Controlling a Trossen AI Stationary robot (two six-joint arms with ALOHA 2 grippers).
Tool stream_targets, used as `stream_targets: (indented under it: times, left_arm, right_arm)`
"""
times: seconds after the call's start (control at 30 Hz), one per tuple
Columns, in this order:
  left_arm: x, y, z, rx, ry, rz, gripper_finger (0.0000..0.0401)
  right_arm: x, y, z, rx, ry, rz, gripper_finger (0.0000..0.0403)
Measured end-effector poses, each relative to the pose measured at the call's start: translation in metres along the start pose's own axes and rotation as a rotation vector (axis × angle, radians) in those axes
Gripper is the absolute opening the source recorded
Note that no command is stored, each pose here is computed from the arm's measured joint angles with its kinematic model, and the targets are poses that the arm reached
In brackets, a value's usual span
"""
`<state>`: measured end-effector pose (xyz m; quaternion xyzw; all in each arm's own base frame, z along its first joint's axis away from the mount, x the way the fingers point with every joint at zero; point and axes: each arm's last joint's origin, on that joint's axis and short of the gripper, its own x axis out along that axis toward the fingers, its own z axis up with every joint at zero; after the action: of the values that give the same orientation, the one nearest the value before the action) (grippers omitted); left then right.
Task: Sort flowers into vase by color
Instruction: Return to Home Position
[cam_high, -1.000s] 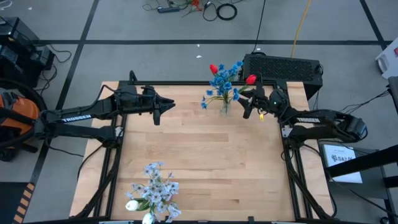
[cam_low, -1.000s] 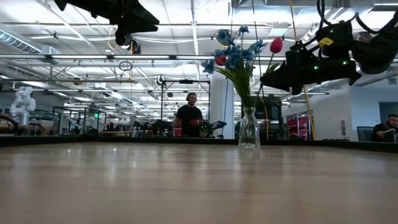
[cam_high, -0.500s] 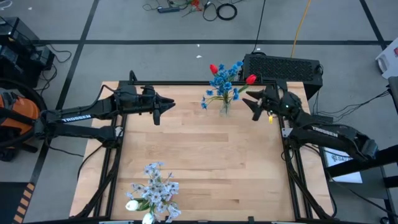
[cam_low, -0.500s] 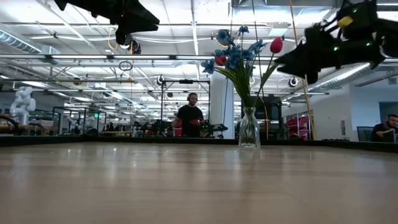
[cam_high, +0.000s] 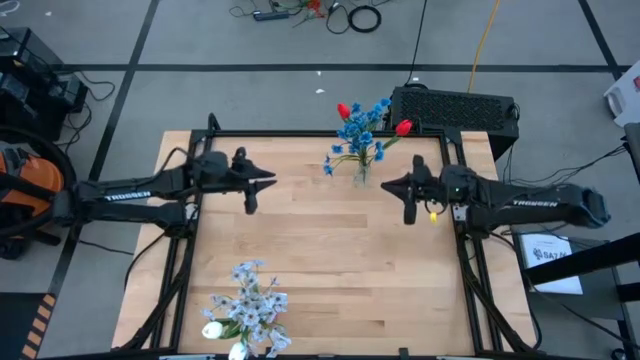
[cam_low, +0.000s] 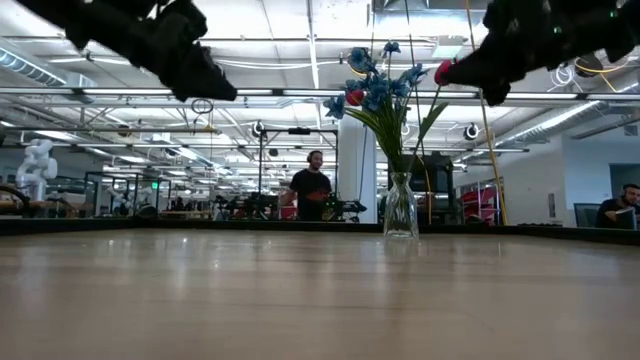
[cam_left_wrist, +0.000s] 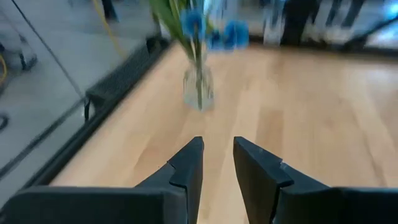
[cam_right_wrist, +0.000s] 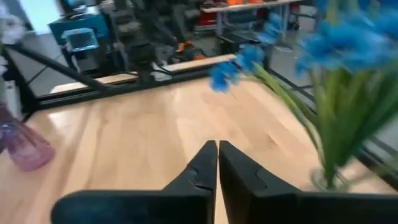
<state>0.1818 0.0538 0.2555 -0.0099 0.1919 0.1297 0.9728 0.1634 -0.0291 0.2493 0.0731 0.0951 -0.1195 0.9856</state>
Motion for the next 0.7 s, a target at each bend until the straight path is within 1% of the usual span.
stream_targets:
  times: [0.07,0.13,0.2,0.33,0.4,0.47,0.57,0.63,0.7]
  left_arm:
    - [0.002,-0.002,-0.015,-0.02,-0.08,-0.006,0.0098]
    - [0.002,-0.006,-0.032,-0.015,-0.115,-0.034,0.0098]
    - [0.0,-0.01,-0.045,-0.007,-0.149,-0.087,0.0098]
    - [-0.006,-0.019,-0.071,-0.017,-0.183,-0.234,0.0098]
    - [-0.01,-0.024,-0.08,-0.007,-0.233,-0.288,0.0098]
    - [-0.015,-0.027,-0.087,0.003,-0.296,-0.313,0.0098]
    - [-0.021,-0.03,-0.098,0.01,-0.353,-0.336,0.0098]
    - [-0.023,-0.031,-0.105,-0.006,-0.363,-0.346,0.0098]
    - [-0.026,-0.031,-0.106,-0.01,-0.364,-0.352,0.0098]
  right_arm:
    - [0.003,0.009,0.005,-0.006,0.002,0.016,0.0009]
    - [0.007,0.017,0.005,0.005,0.024,0.046,0.0005]
    - [0.013,0.025,-0.003,0.014,0.079,0.08,0.0002]
    - [0.025,0.039,-0.018,0.045,0.178,0.127,0.0001]
    - [0.03,0.044,-0.019,0.054,0.165,0.145,0.0001]
    - [0.034,0.047,-0.018,0.056,0.145,0.156,0.0001]
    - [0.038,0.048,-0.017,0.062,0.117,0.16,0.0001]
    - [0.04,0.048,-0.017,0.064,0.111,0.16,0.0003]
    - [0.041,0.048,-0.019,0.062,0.121,0.157,0.0004]
